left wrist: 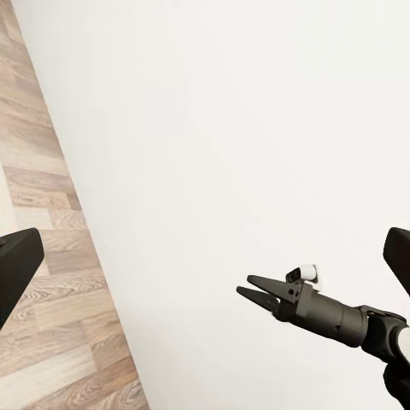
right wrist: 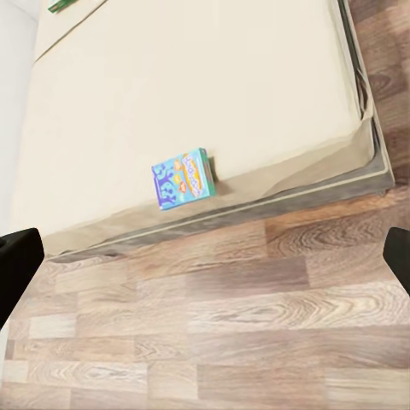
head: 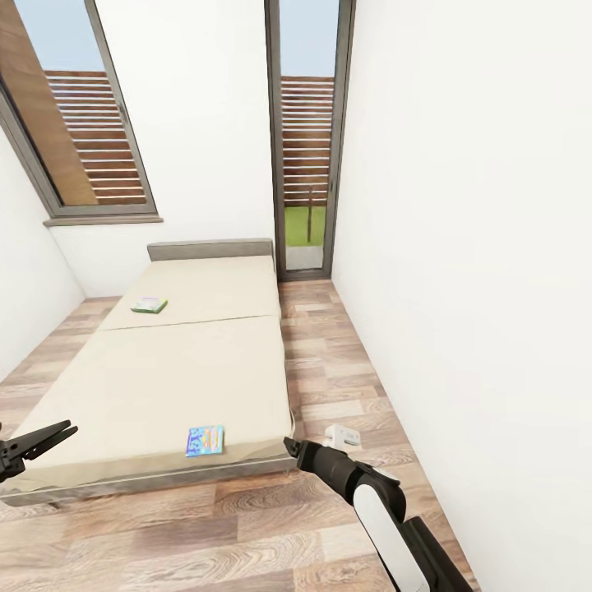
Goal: Put all the toys in the child's room - the three board games (two on the bed and one on the table), the two jigsaw puzzles on the table, and the tennis ball on the table - inside the toy box on the table in the child's room.
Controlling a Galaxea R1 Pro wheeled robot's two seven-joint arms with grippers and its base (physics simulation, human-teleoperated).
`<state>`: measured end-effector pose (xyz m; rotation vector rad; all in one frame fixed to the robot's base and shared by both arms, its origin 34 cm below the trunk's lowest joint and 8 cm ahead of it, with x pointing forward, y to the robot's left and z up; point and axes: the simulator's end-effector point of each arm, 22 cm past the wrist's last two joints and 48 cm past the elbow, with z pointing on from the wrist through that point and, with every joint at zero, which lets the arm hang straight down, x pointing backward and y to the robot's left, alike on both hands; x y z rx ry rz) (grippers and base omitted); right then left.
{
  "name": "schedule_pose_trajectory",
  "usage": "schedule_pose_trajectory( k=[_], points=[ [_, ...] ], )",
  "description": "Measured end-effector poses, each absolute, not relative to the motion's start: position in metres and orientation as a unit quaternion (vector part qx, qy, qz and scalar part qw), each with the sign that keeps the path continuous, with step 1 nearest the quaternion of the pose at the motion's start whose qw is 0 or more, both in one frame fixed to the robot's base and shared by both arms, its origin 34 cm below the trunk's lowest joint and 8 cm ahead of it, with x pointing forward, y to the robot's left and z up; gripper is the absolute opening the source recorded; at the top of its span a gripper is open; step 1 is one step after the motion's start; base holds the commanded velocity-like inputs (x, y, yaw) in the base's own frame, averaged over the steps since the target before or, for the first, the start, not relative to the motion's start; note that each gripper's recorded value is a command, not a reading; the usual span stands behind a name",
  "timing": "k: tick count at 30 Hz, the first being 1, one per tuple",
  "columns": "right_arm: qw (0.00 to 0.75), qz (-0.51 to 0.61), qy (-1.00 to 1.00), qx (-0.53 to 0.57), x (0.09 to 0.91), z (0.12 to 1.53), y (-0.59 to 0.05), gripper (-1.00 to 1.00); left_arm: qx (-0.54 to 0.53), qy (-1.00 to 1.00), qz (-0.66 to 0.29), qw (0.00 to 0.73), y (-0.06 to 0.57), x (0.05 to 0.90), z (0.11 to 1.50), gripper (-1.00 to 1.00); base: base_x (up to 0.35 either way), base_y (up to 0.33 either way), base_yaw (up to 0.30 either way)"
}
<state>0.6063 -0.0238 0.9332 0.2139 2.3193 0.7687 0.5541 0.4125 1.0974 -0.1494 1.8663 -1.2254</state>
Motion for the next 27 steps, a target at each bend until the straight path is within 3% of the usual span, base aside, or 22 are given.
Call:
schedule_pose_trajectory(
  k=[27],
  points=[
    [0.338, 0.295, 0.890, 0.082, 0.6065, 0.9331, -0.0241, 1.00, -0.060, 0.750, -0.493, 0.437, 0.4123, 0.5541, 1.0973, 1.00, 0.000, 0.000, 0.000]
  ],
)
